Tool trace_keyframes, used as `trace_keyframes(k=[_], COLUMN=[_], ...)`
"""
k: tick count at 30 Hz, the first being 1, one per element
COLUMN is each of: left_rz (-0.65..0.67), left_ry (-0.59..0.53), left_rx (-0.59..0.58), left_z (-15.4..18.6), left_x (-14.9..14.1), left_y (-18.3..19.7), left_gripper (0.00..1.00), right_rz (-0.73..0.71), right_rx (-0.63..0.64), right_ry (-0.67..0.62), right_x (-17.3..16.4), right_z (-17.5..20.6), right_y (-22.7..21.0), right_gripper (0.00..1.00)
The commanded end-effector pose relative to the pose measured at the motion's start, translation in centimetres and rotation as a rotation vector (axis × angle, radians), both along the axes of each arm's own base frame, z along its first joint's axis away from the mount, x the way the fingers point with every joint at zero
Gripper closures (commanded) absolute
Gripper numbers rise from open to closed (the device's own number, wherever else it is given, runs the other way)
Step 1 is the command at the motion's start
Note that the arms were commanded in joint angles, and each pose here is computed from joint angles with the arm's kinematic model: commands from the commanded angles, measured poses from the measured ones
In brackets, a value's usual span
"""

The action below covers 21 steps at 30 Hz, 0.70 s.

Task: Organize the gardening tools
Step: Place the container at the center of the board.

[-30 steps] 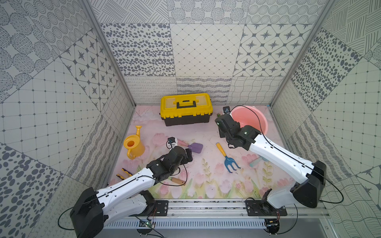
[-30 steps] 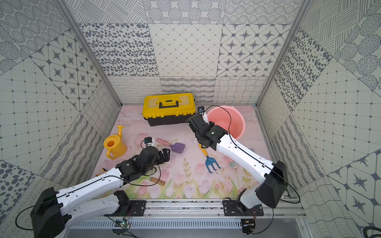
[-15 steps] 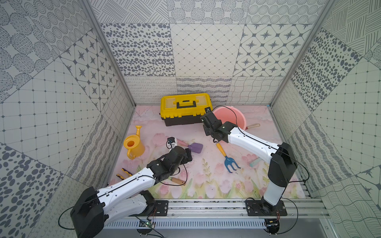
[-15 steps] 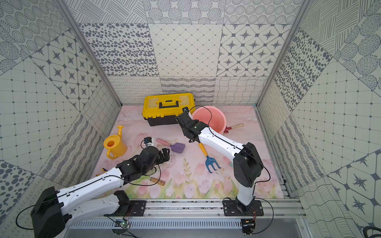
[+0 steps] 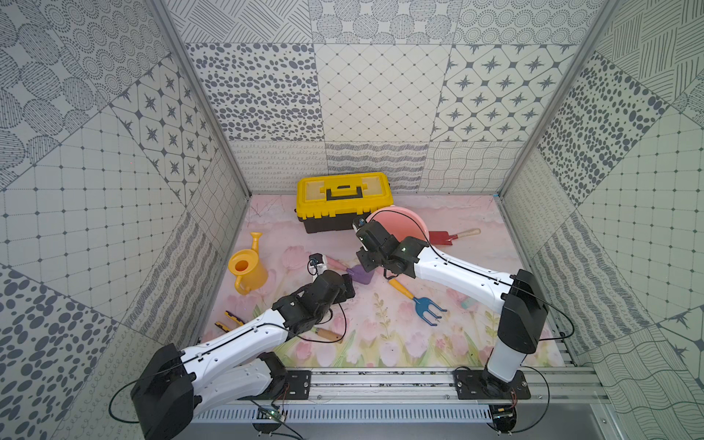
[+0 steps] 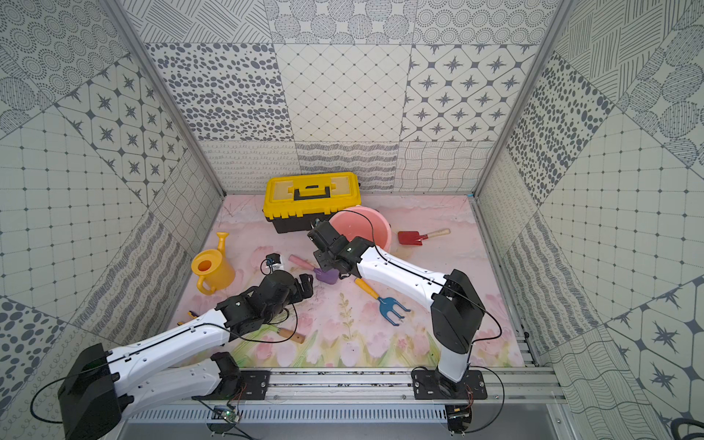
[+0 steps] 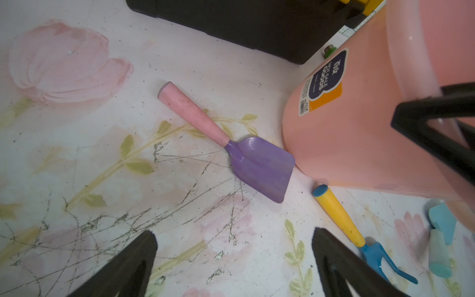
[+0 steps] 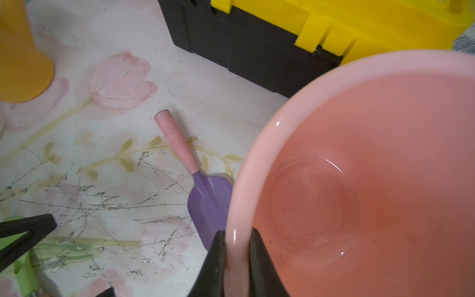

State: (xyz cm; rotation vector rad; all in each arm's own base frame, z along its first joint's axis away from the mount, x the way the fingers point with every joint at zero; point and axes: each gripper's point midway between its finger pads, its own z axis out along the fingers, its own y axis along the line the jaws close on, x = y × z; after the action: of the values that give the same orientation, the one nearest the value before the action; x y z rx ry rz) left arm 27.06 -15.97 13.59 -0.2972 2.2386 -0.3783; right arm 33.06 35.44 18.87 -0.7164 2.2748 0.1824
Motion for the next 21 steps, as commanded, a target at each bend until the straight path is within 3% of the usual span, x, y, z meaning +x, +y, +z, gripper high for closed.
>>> trace_keyframes(k=[1, 9, 13, 16, 19, 21], left_rz=[0.006, 0.006, 0.005, 0.004, 0.005, 0.006], left_ry=[-0.028, -0.033, -0.032, -0.033, -0.032, -0.033], left_rx=[0.004, 0.001, 0.004, 0.005, 0.007, 0.008], left_z=[0.6, 0.8, 0.8, 0.8, 0.8, 0.7], left_x=[0.5, 0.5, 0.5, 0.5, 0.6, 0.6], left_y=[-0.1, -0.1, 0.0, -0.1, 0.0, -0.1], left_gripper=[0.0, 0.01, 0.01, 0.01, 0.01, 0.01], right_rz=[0.089, 0.189, 0.183, 0.178, 0.169, 0.155], right_rx=[0.081, 0.164, 0.141, 0.122, 0.106, 0.098], right_ry=[0.042, 0.099, 0.085, 0.078, 0.066, 0.05], right_x=[-1.0, -2.0, -1.5, -1.4, -1.2, -1.1], right_z=[1.5, 2.5, 2.3, 2.2, 2.3, 2.6], right_y=[1.9, 4.5, 4.4, 4.2, 3.7, 3.3], right_gripper=[0.91, 0.9, 0.81, 0.4, 0.38, 0.23])
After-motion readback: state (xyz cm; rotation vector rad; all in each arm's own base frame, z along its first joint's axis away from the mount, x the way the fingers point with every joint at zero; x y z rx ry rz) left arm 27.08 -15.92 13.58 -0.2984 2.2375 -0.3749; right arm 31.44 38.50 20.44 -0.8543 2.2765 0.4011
